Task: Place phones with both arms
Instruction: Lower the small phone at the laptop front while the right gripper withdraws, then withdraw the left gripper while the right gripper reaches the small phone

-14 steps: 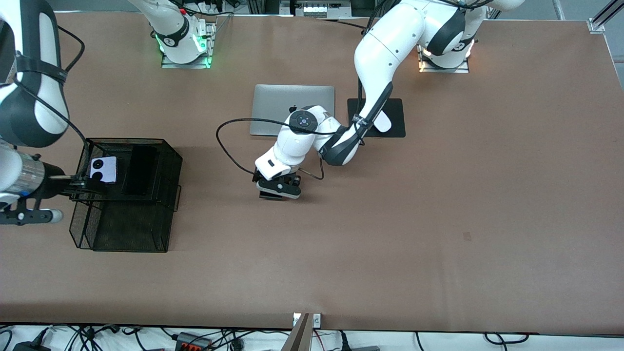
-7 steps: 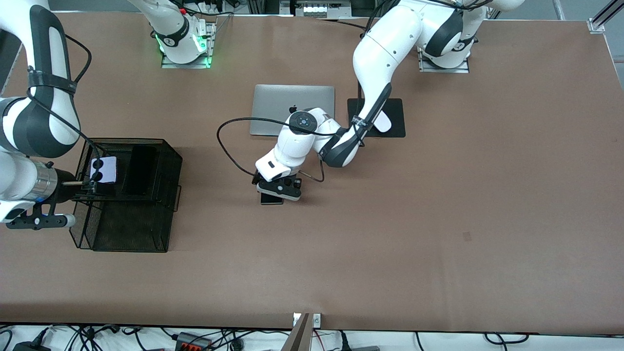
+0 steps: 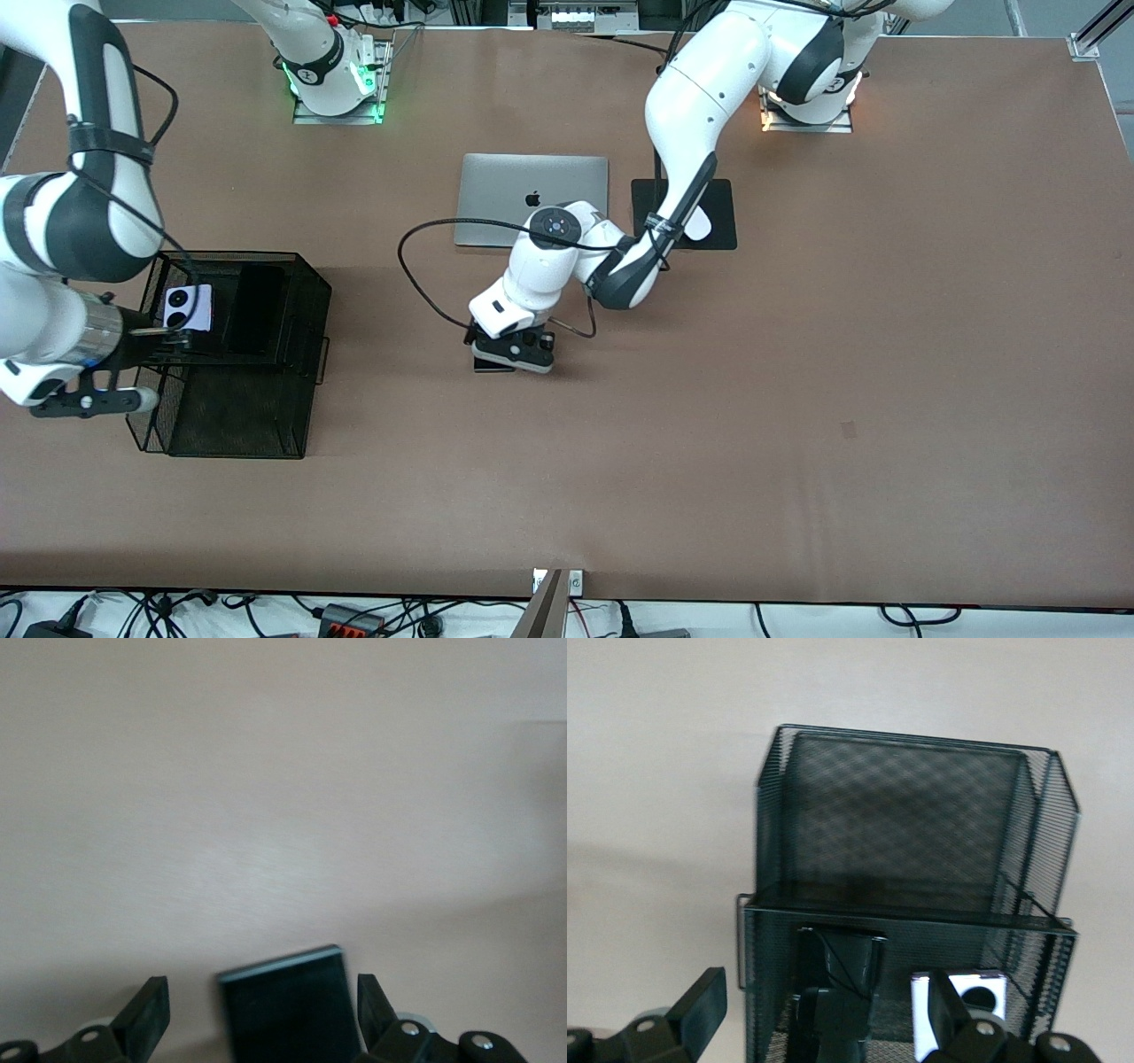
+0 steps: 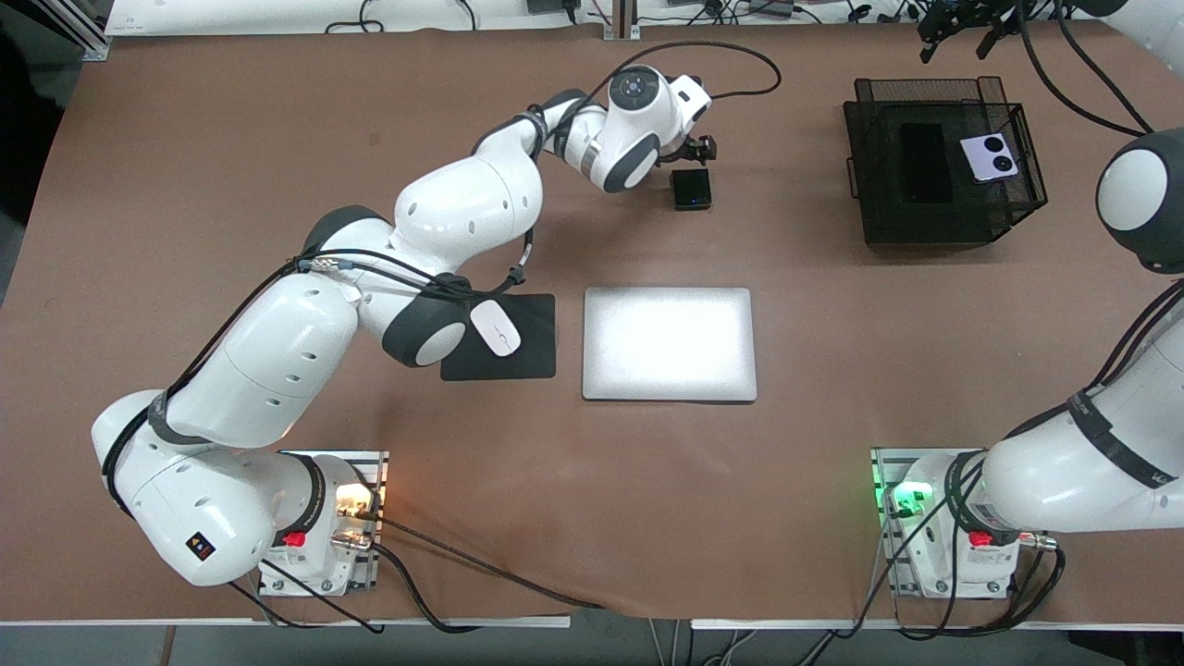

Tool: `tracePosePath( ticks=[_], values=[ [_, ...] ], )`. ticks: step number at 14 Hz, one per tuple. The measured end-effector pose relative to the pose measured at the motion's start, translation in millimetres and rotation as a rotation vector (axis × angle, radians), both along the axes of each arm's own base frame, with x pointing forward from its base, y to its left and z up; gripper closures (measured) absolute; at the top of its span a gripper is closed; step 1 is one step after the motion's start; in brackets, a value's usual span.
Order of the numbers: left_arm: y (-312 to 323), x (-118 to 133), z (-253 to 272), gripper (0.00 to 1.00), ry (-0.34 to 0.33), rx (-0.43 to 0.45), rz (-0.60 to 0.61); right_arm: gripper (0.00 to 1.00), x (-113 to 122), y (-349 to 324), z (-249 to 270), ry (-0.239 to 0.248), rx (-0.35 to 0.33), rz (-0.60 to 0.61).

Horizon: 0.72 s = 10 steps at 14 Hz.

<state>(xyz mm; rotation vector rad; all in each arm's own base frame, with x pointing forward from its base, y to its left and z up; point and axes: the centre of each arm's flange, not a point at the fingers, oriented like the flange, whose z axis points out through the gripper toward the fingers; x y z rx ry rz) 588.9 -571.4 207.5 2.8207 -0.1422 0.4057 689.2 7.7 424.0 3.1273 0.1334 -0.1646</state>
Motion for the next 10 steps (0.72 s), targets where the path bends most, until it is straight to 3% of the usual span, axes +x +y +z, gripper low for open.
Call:
tracePosePath(
  ticks=[6,10],
  values=[
    [116,85,120,0.00,0.085,0.080,0.001,0.00,-5,82,-10,0.015,0.002,0.114],
    [188,112,165,0.00,0.160,0.092,-0.011,0.00,-13,163,-44,0.028,-0.001,0.225]
  ],
)
